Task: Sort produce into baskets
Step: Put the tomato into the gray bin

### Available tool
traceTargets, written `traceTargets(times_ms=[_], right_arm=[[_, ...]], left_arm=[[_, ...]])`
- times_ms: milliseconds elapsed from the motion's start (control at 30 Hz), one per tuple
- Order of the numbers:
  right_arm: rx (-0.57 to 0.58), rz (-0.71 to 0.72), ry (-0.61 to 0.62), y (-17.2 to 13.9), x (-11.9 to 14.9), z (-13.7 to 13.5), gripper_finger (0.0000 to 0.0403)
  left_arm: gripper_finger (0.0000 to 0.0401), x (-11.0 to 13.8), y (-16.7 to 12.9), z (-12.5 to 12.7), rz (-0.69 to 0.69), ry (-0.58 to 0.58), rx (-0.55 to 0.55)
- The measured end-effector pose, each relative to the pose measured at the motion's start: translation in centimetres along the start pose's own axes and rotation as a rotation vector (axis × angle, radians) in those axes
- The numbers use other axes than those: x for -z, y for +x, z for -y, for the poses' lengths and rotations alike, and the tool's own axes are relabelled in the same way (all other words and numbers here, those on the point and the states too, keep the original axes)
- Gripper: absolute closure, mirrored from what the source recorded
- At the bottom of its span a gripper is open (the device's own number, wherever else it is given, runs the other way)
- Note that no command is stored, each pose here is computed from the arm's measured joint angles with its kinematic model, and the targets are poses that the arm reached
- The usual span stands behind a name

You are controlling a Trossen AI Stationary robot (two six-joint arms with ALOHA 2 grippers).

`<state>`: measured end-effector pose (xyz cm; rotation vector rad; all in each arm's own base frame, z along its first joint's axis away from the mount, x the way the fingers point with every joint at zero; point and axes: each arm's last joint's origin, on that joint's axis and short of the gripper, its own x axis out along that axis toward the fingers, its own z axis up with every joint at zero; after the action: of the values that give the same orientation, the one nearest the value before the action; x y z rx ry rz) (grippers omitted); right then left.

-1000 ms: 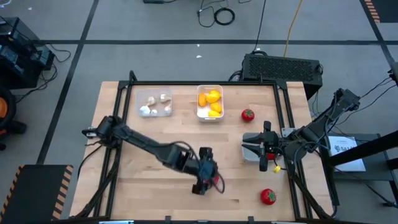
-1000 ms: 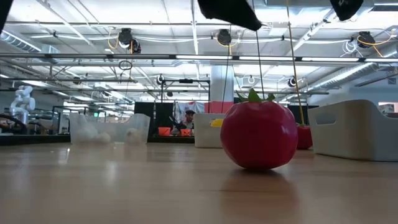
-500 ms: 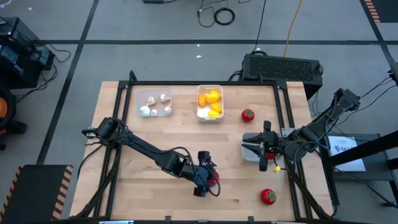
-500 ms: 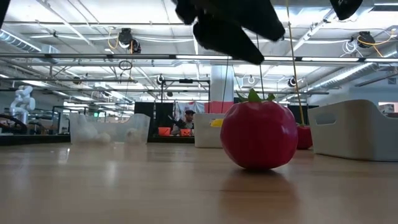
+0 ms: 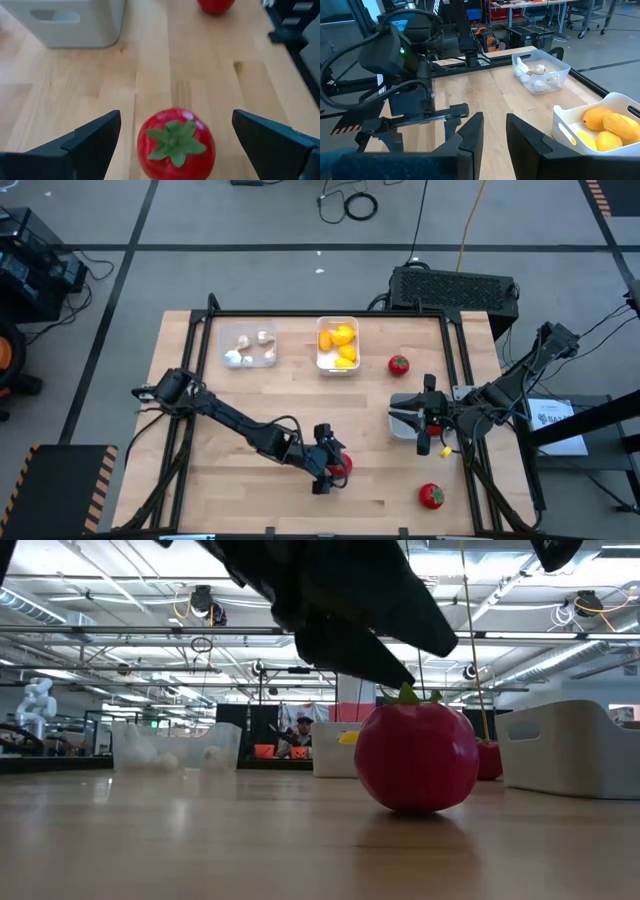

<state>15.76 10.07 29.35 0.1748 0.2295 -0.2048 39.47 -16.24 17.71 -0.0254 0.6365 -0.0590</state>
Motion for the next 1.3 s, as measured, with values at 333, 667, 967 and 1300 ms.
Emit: traceTargets(times_ms=[333, 667, 967, 1300], right_arm=[[0.001, 0.0, -0.001, 0.0, 0.0, 0.0, 0.0328], [0.002, -0.001, -0.001, 0.0, 0.0, 0.0, 0.0328], [0.002, -0.001, -0.002, 0.0, 0.0, 0.0, 0.0328], [0.002, -0.001, -0.002, 0.0, 0.0, 0.0, 0.0328]], left_arm=[[0.0015, 1.0, 0.5, -0.1, 0.077, -0.047, 0.019], [0.0015, 3.2, 3.2, 0.0, 0.066, -0.047, 0.015], [0.0015, 4.8, 4.6, -0.1, 0.036, -0.036, -0.015], [0.0029, 4.6, 4.5, 0.0, 0.055, -0.037, -0.011]])
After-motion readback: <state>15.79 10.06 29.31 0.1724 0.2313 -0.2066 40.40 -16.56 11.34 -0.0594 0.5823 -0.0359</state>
